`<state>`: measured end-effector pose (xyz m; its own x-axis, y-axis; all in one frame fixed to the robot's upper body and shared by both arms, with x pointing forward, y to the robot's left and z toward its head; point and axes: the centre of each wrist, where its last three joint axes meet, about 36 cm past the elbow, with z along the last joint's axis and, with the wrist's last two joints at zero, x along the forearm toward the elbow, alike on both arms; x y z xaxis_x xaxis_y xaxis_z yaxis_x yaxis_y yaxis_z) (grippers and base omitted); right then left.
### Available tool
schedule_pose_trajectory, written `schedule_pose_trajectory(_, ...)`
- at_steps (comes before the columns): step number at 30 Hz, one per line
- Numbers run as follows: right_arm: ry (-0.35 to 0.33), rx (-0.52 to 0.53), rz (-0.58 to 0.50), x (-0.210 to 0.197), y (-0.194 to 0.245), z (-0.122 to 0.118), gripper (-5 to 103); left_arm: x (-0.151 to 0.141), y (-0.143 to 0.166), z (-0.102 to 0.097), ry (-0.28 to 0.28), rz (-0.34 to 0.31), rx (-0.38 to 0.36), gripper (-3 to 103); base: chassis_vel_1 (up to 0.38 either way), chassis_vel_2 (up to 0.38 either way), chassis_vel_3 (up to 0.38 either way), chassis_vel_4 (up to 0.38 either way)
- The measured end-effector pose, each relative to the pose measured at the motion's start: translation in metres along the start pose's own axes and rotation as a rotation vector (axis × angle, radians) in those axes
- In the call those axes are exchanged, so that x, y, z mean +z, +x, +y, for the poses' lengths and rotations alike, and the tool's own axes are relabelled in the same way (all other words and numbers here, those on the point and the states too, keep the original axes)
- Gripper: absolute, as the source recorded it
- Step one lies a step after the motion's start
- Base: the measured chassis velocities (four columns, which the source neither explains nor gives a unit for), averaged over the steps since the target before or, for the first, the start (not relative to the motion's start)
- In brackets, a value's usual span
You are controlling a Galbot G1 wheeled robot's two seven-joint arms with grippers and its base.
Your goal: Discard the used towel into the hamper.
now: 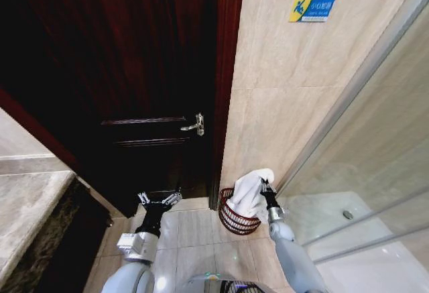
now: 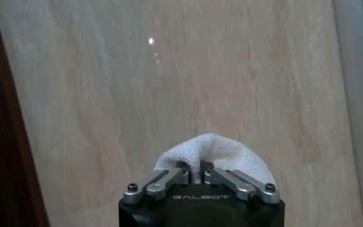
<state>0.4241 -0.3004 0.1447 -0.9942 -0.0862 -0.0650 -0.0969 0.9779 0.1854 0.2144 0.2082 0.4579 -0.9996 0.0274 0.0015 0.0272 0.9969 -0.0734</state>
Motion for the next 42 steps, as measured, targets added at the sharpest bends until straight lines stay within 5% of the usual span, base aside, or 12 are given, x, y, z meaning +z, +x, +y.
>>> schedule_pose_trajectory(20,0.023,-0.024,0.257,0.041,-0.014,-0.013,7,0.0,0.0,0.0,0.0,0.0,0.0,100,0.0,0.0,0.0,0.0)
schedule_pose_trajectory(42,0.059,0.022,0.316,0.051,0.014,-0.013,7,0.0,0.0,0.0,0.0,0.0,0.0,100,0.0,0.0,0.0,0.0)
